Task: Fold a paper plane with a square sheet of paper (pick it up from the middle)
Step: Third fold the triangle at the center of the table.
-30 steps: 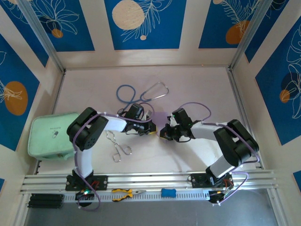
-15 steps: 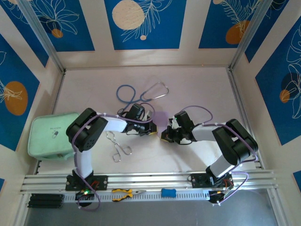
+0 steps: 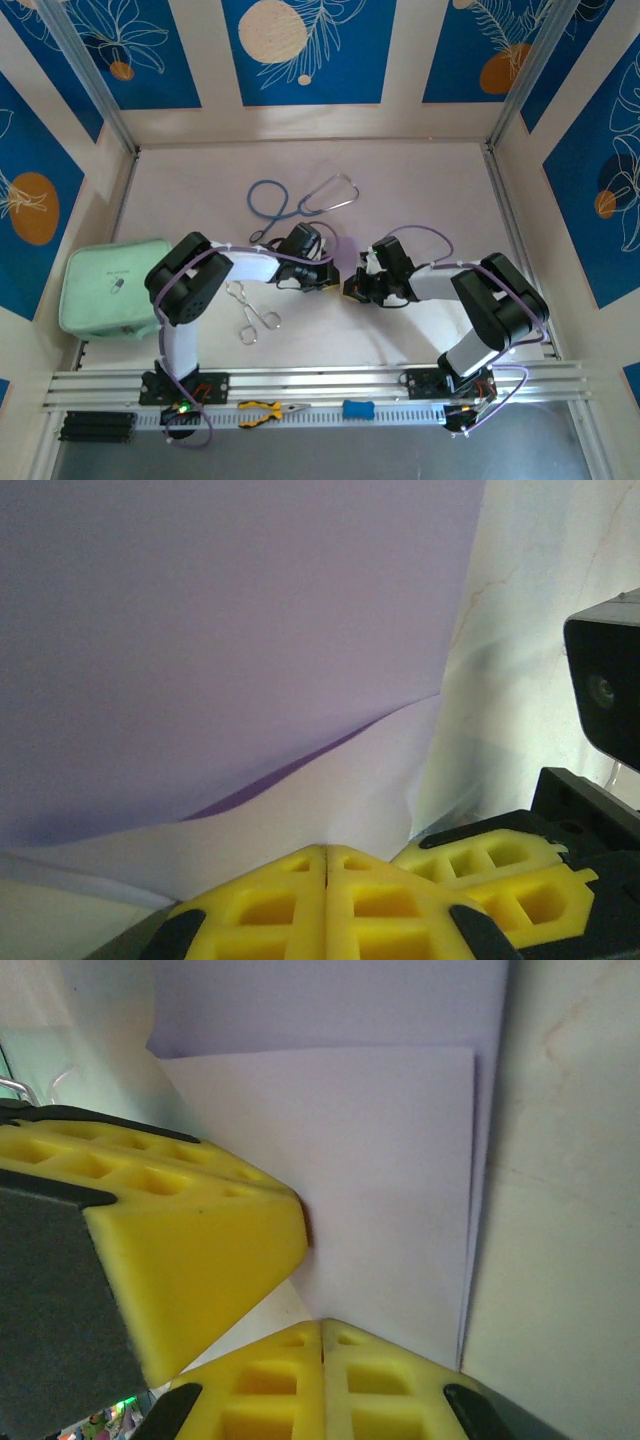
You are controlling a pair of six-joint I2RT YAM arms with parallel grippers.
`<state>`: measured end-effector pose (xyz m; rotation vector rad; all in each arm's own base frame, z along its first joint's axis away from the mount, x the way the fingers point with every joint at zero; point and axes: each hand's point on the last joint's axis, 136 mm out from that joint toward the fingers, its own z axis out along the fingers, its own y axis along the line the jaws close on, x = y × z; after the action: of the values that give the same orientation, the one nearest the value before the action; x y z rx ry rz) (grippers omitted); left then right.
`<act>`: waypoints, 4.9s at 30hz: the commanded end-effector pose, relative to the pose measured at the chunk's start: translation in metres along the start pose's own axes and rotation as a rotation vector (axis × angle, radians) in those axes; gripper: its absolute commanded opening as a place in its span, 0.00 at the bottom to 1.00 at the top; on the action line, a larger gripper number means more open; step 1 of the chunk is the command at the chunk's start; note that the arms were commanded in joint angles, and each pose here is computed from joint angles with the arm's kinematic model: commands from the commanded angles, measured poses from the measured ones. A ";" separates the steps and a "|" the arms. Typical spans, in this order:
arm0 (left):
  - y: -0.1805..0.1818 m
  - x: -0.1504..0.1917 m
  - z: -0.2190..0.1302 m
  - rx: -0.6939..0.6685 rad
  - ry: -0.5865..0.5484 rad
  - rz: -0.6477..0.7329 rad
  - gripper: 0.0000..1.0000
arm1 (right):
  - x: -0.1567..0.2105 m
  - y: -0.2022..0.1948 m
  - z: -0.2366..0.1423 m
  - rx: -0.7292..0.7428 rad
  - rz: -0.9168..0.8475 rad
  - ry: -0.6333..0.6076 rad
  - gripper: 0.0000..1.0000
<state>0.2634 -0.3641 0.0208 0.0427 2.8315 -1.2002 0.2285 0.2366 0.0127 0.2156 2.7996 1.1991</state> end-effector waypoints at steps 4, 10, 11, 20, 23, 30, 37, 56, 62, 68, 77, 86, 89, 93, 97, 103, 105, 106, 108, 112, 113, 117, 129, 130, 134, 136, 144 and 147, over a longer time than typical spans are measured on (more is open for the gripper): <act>0.042 0.000 0.000 -0.115 -0.019 -0.091 0.00 | 0.022 -0.029 -0.001 0.083 0.078 0.051 0.03; 0.028 0.000 0.002 -0.044 0.000 -0.075 0.00 | 0.005 0.002 -0.012 -0.009 0.039 0.004 0.04; 0.027 0.001 0.002 -0.037 0.002 -0.075 0.00 | 0.002 0.005 -0.015 -0.017 0.033 -0.005 0.04; 0.022 0.001 0.001 -0.013 0.006 -0.069 0.00 | -0.011 0.012 -0.010 -0.043 0.035 -0.008 0.05; 0.020 0.000 0.001 -0.009 0.004 -0.067 0.00 | -0.005 -0.001 -0.003 -0.010 0.067 0.013 0.05; 0.023 -0.012 -0.008 -0.057 -0.041 -0.050 0.00 | 0.021 -0.047 -0.002 0.135 0.132 0.045 0.00; 0.042 -0.038 -0.019 -0.094 -0.120 -0.095 0.00 | 0.027 -0.053 -0.003 0.160 0.127 0.060 0.00; 0.080 -0.070 -0.053 -0.147 -0.187 -0.171 0.00 | 0.028 -0.050 -0.001 0.163 0.098 0.081 0.00; 0.070 -0.075 -0.065 -0.136 -0.199 -0.158 0.00 | 0.028 -0.047 -0.002 0.155 0.077 0.088 0.00; 0.046 -0.076 -0.083 -0.093 -0.225 -0.101 0.01 | 0.027 -0.041 -0.003 0.131 0.051 0.097 0.00; -0.021 -0.039 -0.057 0.083 -0.118 0.104 0.02 | 0.025 -0.040 -0.005 0.129 0.044 0.093 0.00; 0.002 -0.027 -0.018 0.021 -0.033 0.029 0.03 | 0.023 -0.032 -0.009 0.105 0.026 0.086 0.00; 0.025 -0.019 -0.014 -0.058 -0.006 0.017 0.02 | 0.017 -0.017 -0.012 0.066 0.001 0.078 0.01; 0.041 -0.007 -0.011 -0.091 0.023 0.004 0.01 | 0.008 0.012 -0.017 0.006 -0.052 0.060 0.01; 0.045 -0.002 -0.011 -0.097 0.033 0.003 0.01 | 0.000 0.030 -0.014 -0.011 -0.087 0.052 0.01; 0.042 -0.004 -0.011 -0.091 0.036 0.010 0.00 | -0.003 0.020 0.005 0.024 -0.058 0.068 0.02; 0.041 -0.004 -0.011 -0.089 0.036 0.014 0.00 | 0.003 0.008 0.010 0.049 -0.041 0.090 0.02; 0.041 -0.004 -0.011 -0.091 0.035 0.014 0.00 | 0.007 0.004 0.011 0.058 -0.034 0.095 0.02; 0.042 -0.005 -0.012 -0.093 0.033 0.014 0.00 | 0.013 -0.008 0.009 0.081 -0.015 0.087 0.02; 0.045 -0.003 -0.012 -0.095 0.036 0.014 0.00 | 0.024 -0.013 -0.003 0.087 -0.008 0.079 0.03; 0.045 -0.004 -0.012 -0.094 0.035 0.012 0.00 | 0.028 -0.015 -0.007 0.090 -0.006 0.078 0.03; 0.047 -0.002 -0.012 -0.096 0.035 0.011 0.00 | 0.042 -0.031 -0.017 0.121 0.025 0.061 0.03; 0.042 0.000 -0.016 -0.063 0.019 -0.008 0.00 | 0.033 -0.012 -0.043 0.047 0.014 -0.038 0.07; 0.041 0.000 -0.017 -0.057 0.015 -0.011 0.00 | 0.028 -0.002 -0.045 0.024 -0.002 -0.060 0.08; 0.039 0.000 -0.018 -0.039 0.001 -0.024 0.00 | 0.009 0.026 -0.044 -0.016 -0.049 -0.095 0.10; 0.038 0.001 -0.017 -0.029 -0.002 -0.032 0.00 | 0.004 0.027 -0.036 0.002 -0.044 -0.073 0.09; 0.037 0.004 -0.017 -0.019 -0.002 -0.042 0.00 | 0.020 -0.018 -0.009 0.138 0.028 0.002 0.08; 0.037 0.002 -0.016 -0.016 -0.004 -0.045 0.00 | 0.031 -0.034 -0.010 0.173 0.046 0.011 0.07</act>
<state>0.2726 -0.3388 0.0215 0.0292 2.7792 -1.2450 0.2105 0.2272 0.0129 0.2244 2.8486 1.0650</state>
